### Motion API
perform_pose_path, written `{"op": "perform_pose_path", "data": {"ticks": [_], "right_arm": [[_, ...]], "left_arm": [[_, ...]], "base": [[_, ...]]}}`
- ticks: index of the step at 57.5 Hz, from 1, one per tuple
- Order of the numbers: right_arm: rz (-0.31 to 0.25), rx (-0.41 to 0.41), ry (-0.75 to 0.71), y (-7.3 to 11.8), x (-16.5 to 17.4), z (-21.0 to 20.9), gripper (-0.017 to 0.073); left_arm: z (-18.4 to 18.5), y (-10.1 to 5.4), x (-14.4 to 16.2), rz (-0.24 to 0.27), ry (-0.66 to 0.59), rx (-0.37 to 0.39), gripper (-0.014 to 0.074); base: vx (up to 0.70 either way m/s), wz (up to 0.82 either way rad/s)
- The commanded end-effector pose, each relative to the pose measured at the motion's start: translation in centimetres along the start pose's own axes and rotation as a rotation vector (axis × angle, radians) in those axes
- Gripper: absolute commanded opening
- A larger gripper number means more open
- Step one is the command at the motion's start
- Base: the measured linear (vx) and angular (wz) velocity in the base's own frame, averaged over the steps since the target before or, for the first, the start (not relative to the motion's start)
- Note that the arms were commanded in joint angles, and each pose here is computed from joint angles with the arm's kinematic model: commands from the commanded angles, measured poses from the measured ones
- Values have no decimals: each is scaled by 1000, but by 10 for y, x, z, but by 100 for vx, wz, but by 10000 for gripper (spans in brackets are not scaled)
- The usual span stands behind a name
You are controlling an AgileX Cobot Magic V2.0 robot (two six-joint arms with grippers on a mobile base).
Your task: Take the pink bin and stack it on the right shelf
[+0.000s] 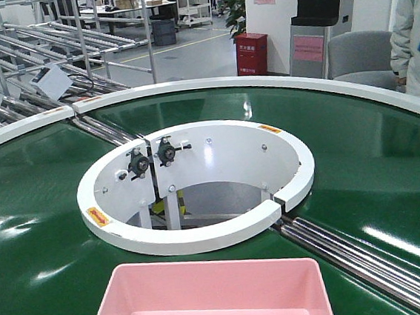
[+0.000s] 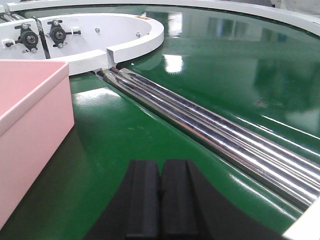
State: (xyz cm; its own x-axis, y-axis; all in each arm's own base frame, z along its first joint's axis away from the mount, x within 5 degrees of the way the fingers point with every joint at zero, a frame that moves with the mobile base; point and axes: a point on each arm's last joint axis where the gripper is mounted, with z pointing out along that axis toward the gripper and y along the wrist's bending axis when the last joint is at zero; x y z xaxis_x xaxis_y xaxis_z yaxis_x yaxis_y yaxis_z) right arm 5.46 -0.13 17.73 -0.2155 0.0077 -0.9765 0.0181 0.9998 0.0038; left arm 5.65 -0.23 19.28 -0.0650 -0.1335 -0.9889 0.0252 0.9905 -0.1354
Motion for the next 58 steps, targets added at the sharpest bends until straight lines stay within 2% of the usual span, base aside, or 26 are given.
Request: {"op": "perform_pose_path", "data": {"ticks": [1, 24, 26, 27, 30, 32, 36, 45, 58], "right_arm": [[-17, 6, -88, 0, -8, -1, -12], [-19, 6, -88, 0, -8, -1, -12], [-45, 10, -86, -1, -8, -1, -12], [-77, 16, -87, -1, -8, -1, -12], [-219, 40, -81, -3, -7, -1, -12], [-289, 53, -80, -3, -7, -1, -12], [-368, 68, -79, -5, -8, -1, -12], [-428, 82, -87, -5, -9, -1, -12], [-422, 53, -317, 2, -28, -5, -12]], "left_arm": [[0, 0, -7, -8, -75, 4, -8], [0, 0, -8, -8, -90, 5, -8], [0, 0, -8, -8, -90, 5, -8], [0, 0, -8, -8, -90, 5, -8], [0, 0, -10, -9, -110, 6, -8], [0, -1, -11, -9, -121, 6, -8], [-1, -1, -14, -9, -153, 8, -8], [-1, -1, -14, -8, -157, 8, -8], [-1, -1, -16, -8, -177, 10, -8]], "base": [[0, 0], [0, 0], [0, 0], [0, 0], [0, 0], [0, 0], [0, 0], [0, 0], [0, 0]]}}
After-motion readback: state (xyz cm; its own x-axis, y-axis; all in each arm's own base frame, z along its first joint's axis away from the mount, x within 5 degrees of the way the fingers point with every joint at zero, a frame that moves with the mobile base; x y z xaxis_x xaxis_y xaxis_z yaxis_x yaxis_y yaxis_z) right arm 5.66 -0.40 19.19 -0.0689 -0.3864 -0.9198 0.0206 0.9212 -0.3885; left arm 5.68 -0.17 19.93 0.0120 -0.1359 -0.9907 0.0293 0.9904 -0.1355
